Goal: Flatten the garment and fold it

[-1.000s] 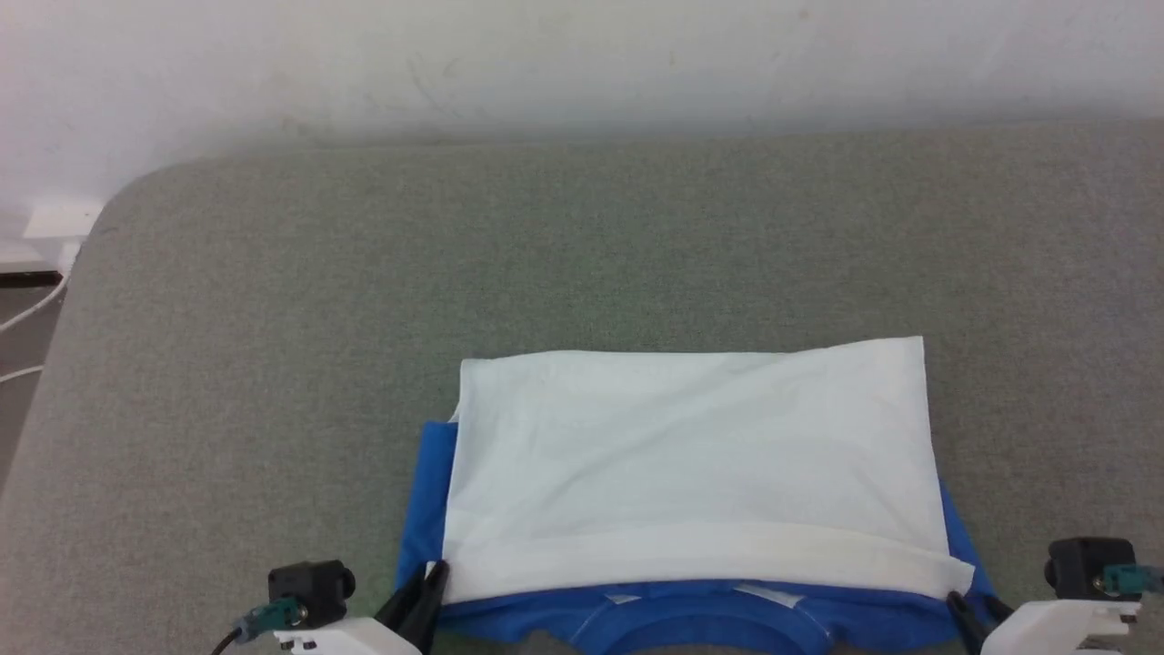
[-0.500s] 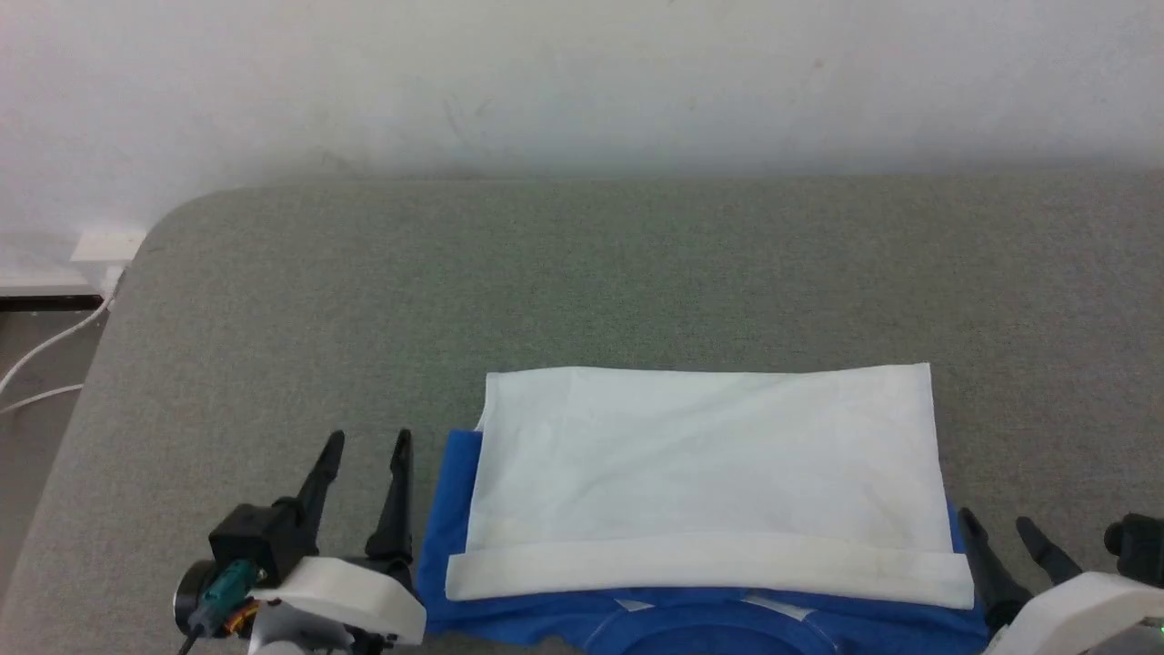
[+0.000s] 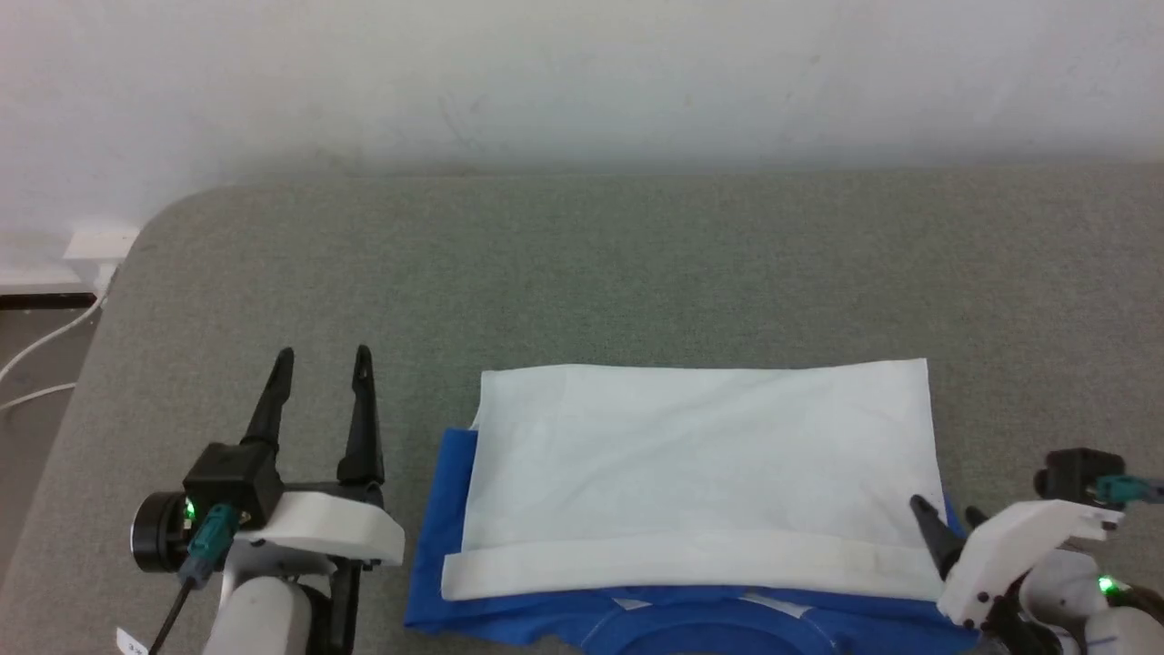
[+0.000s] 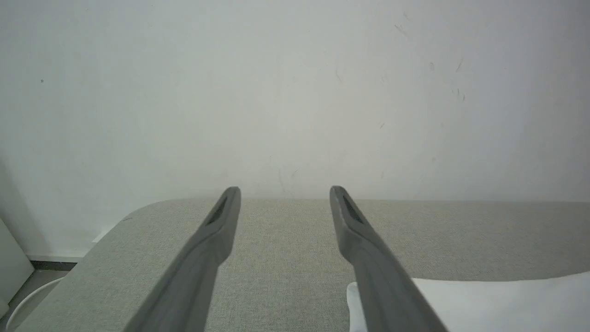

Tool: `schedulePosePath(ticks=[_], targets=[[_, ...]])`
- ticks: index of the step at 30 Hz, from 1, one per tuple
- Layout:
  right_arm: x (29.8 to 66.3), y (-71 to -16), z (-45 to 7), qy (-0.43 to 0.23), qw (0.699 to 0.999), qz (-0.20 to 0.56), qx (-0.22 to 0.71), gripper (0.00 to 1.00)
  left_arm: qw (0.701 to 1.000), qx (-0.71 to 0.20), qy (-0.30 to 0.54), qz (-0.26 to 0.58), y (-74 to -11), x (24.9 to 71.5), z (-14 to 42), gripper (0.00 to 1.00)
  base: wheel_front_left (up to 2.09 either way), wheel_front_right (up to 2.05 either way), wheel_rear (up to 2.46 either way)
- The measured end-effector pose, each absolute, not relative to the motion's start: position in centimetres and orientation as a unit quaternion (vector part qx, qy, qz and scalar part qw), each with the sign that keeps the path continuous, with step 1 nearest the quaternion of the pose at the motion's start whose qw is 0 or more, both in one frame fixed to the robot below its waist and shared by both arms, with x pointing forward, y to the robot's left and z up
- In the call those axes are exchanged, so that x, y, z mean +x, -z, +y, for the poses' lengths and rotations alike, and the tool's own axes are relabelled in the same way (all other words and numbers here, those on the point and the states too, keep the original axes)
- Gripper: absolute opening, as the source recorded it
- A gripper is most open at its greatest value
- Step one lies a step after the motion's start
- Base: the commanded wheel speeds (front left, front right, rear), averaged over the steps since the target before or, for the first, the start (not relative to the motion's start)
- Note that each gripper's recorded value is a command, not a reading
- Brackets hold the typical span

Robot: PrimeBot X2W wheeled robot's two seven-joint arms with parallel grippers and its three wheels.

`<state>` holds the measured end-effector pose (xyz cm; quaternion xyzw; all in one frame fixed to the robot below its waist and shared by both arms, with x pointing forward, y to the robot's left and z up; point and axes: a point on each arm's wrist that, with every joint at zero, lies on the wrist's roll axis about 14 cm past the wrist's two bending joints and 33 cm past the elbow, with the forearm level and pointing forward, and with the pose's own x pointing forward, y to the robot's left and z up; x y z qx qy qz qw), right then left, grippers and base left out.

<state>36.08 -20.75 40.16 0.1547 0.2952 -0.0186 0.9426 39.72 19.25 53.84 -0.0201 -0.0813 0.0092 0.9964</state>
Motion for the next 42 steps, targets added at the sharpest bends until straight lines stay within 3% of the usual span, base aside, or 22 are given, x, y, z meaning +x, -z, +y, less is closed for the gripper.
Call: schedulePosePath(ticks=[10,11,12,13,14,15,21,33,42], targets=[[35.6,-37.0,-18.8,-0.01,0.9,0.404,0.163,1.0,0.997,-0.016,-0.02,-0.078,-53.4,39.9,20.0,1.0,0.0,0.0,0.0],[35.5,-36.9,-18.6,-0.014,0.896,0.412,0.166,0.79,0.997,-0.017,-0.021,-0.077,-53.4,39.8,20.0,1.0,0.0,0.0,0.0],[35.4,-36.9,-18.4,-0.018,0.893,0.416,0.172,0.46,0.997,-0.018,-0.022,-0.077,-53.4,39.8,20.1,1.0,0.0,0.0,0.0],[35.4,-36.9,-18.3,-0.021,0.891,0.419,0.176,0.36,0.997,-0.019,-0.023,-0.077,-53.4,39.8,20.1,1.0,0.0,0.0,0.0],[35.4,-36.9,-18.1,-0.025,0.889,0.421,0.176,0.07,0.996,-0.02,-0.025,-0.077,-53.4,39.8,20.2,1.0,0.0,0.0,0.0],[35.5,-37.1,-17.9,-0.028,0.89,0.419,0.179,0.0,0.996,-0.021,-0.027,-0.078,-53.4,39.8,20.3,1.0,0.0,0.0,0.0],[35.6,-37.7,-17.8,-0.022,0.898,0.396,0.192,0.0,0.996,-0.024,-0.027,-0.077,-53.3,39.8,20.2,1.0,0.0,0.0,0.0],[35.3,-40.2,-28.4,0.13,0.93,0.337,0.063,0.0,0.996,-0.025,-0.033,-0.076,-53.2,39.7,20.6,1.0,0.0,0.0,0.0],[35.7,-44.8,-24.4,0.059,0.953,0.297,0.012,0.0,0.996,-0.025,-0.03,-0.078,-53.3,39.3,20.5,1.0,0.0,0.0,0.0]])
